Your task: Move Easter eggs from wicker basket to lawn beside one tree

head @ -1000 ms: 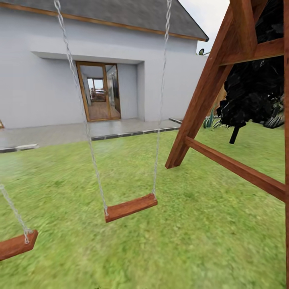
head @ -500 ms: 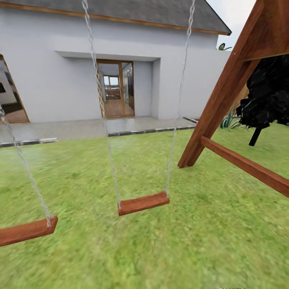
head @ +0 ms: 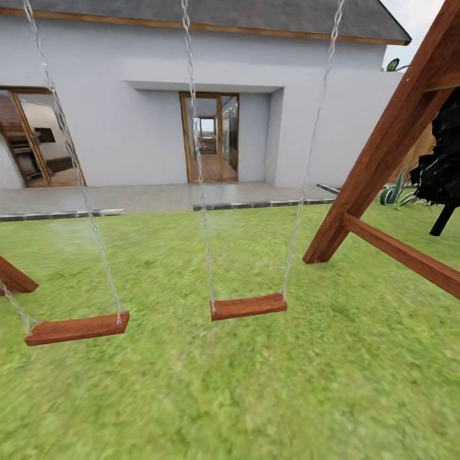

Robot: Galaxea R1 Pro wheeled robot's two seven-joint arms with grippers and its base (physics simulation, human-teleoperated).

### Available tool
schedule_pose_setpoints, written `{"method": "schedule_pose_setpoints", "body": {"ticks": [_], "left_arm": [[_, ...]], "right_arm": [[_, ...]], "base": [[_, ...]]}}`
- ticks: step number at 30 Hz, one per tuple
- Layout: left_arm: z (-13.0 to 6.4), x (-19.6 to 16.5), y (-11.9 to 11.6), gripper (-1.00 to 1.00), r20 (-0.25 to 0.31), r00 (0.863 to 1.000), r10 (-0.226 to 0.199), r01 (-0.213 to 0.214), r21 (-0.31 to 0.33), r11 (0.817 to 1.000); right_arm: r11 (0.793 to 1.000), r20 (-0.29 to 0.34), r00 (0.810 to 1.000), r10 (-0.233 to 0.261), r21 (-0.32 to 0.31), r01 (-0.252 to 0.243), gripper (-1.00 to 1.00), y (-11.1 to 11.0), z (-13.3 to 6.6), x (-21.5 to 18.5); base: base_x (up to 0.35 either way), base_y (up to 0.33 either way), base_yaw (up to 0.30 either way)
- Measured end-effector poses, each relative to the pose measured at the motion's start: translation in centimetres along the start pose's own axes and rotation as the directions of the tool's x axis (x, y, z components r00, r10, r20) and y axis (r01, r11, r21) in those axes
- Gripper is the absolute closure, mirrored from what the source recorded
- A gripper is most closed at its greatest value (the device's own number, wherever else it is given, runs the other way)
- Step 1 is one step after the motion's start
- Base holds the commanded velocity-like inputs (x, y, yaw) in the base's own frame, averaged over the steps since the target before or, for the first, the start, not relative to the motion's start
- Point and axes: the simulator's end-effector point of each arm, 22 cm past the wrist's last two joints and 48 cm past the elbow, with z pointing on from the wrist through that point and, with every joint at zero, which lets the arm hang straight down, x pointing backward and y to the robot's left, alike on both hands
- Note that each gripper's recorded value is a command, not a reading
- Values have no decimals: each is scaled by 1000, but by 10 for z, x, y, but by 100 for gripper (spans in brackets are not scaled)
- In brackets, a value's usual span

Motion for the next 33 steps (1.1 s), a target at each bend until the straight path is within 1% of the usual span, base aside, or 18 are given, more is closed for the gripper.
{"method": "schedule_pose_setpoints", "body": {"ticks": [7, 13, 33], "left_arm": [[0, 1, 1, -100, -3, 1000, 1, -1, -1, 1000], [0, 1, 0, -100, -2, 1000, 4, -4, -1, 1000], [0, 0, 0, -100, -2, 1000, 5, -5, 0, 1000]], "right_arm": [[1000, -4, 1000, 0, -3, 0, -100, 0, 0, 2], [1000, -3, 1000, 0, 0, 0, -100, -1, 0, 3], [1000, -3, 1000, 3, 3, -3, -100, -2, 0, 2]], "base": [[-24, -6, 99], [-59, -16, 261], [-323, -1, 296]]}}
